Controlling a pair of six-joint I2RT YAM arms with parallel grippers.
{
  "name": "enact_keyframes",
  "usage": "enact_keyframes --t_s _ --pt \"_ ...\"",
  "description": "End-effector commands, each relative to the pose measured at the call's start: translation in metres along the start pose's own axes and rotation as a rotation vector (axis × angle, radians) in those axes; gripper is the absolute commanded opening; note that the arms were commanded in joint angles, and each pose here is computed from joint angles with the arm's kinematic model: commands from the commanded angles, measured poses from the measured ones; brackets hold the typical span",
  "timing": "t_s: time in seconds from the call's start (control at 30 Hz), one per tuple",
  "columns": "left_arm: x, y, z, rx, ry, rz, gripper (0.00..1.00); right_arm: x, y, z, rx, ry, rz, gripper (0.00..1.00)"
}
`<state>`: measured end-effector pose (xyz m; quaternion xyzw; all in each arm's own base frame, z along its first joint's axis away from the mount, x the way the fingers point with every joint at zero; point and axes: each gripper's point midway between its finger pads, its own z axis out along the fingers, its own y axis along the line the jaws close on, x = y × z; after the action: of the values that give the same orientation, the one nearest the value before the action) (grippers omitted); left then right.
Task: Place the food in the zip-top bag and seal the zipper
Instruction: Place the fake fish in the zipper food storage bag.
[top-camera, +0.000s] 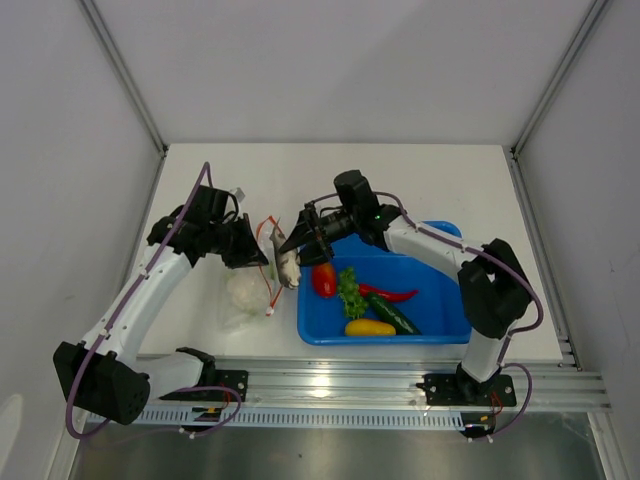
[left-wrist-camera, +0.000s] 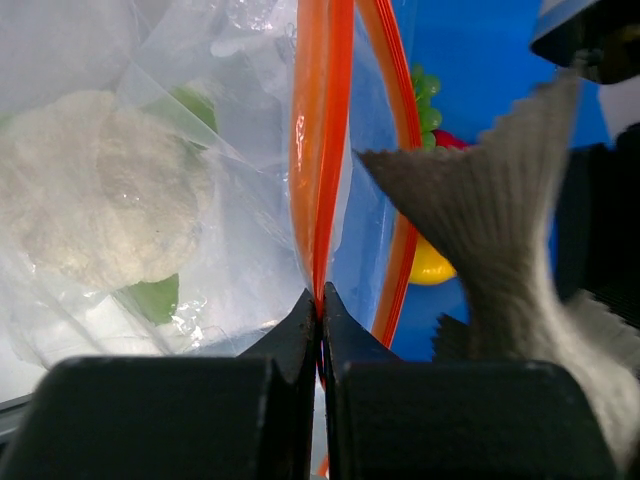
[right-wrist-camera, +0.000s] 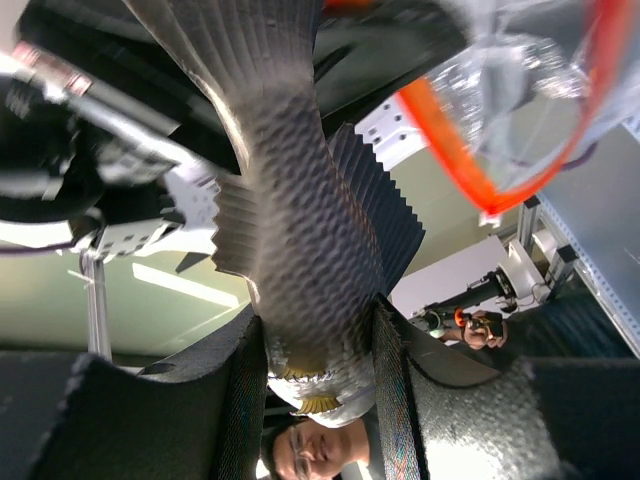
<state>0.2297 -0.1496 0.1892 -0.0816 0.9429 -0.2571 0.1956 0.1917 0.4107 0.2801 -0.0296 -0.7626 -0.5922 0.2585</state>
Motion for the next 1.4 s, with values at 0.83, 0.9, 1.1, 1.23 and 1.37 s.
enact_keyframes --t_s 0.83,0.9,1.1,1.23,1.37 --pt "-0.004 -0.012 -0.005 0.054 -0.016 0.053 0.01 -0.048 -0.02 0.012 0.137 -0.02 -0.047 0.0" --pt "-0.003 -0.011 -0.004 0.056 -0.017 0.054 0.01 -0.049 -0.021 0.014 0.141 -0.015 -0.044 0.0" --pt "-0.001 -0.012 -0.006 0.062 -0.014 0.056 0.01 -0.055 -0.02 0.018 0.149 -0.026 -0.057 0.01" --pt "0.0 -0.014 -0.009 0.073 -0.018 0.052 0.01 -0.06 -0.018 0.023 0.159 -0.038 -0.061 0.03" --pt "-0.001 -0.018 -0.012 0.081 -0.021 0.056 0.0 -0.068 -0.027 0.025 0.195 -0.06 -0.06 0.07"
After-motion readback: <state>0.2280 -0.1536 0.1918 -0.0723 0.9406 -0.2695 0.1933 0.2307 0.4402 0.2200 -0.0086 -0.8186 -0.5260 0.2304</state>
